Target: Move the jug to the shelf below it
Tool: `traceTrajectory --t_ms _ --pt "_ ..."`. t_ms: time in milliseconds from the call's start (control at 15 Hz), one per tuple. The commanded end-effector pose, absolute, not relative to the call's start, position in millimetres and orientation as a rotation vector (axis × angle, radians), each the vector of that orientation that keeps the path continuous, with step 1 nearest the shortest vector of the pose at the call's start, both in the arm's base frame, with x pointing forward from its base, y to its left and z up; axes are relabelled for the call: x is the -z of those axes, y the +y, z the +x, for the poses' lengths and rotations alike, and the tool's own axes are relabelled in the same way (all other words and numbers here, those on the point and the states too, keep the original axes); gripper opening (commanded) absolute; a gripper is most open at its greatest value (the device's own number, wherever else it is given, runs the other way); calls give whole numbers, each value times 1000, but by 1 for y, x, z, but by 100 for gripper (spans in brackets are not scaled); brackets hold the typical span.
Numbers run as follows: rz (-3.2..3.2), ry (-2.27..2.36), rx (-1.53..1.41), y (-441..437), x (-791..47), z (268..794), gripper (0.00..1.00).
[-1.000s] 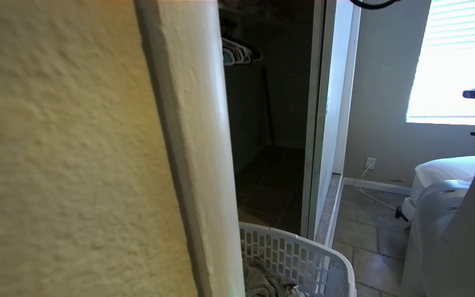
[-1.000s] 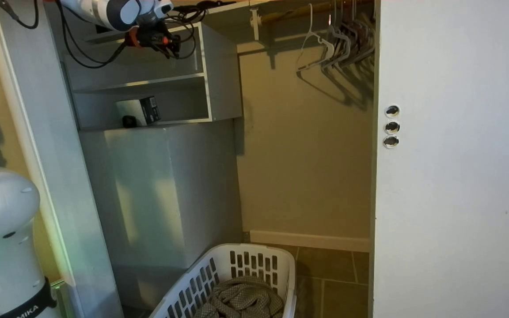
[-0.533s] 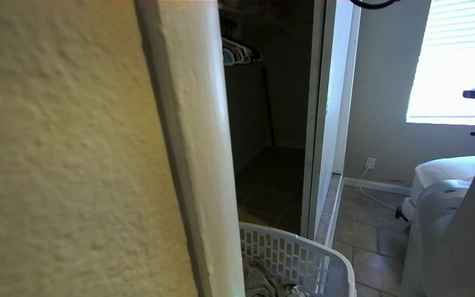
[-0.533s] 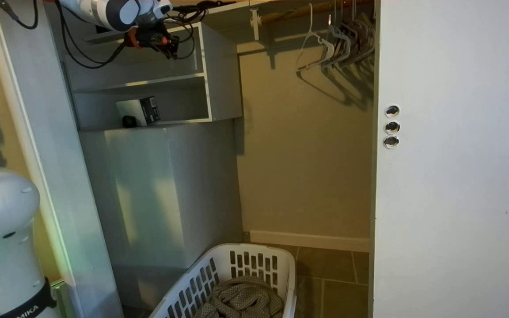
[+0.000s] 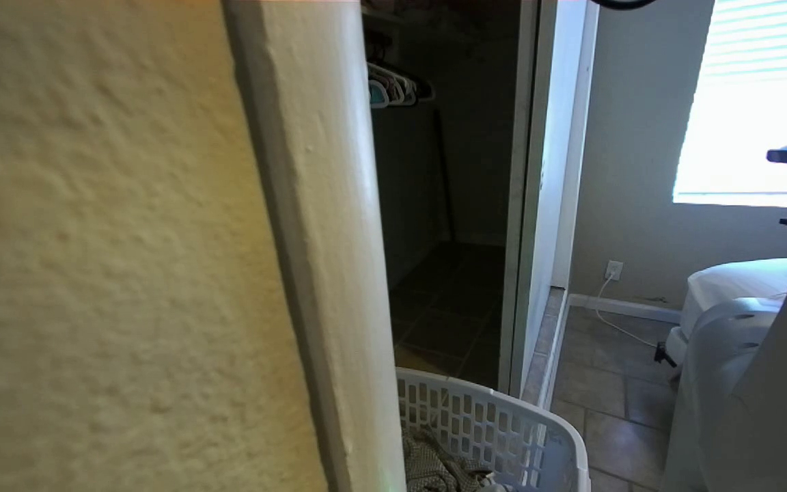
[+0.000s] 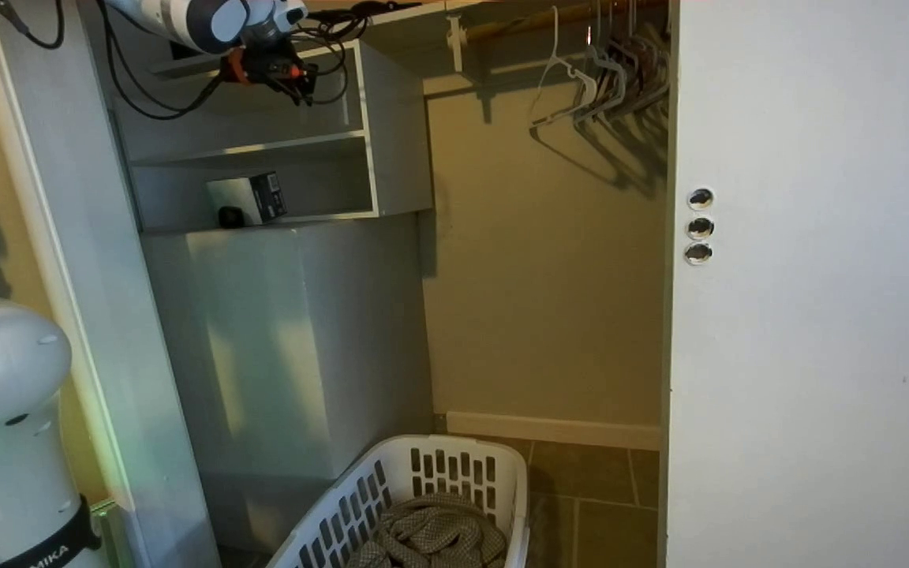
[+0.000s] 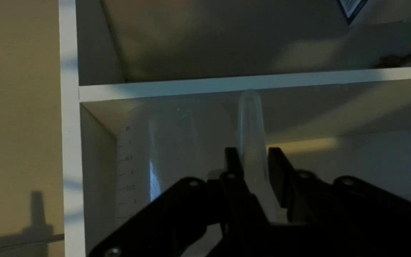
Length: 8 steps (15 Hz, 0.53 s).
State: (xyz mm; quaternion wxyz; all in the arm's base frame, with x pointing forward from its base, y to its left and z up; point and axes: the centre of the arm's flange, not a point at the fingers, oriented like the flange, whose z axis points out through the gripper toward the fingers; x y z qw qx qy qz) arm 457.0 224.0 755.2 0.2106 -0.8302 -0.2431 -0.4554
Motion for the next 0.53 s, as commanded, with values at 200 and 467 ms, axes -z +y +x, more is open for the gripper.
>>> traceTrajectory --t_ms 200,467 --pt "-2299 -766 1285 205 -759 458 6" --pt "-2304 -716 1287 198 -763 464 64"
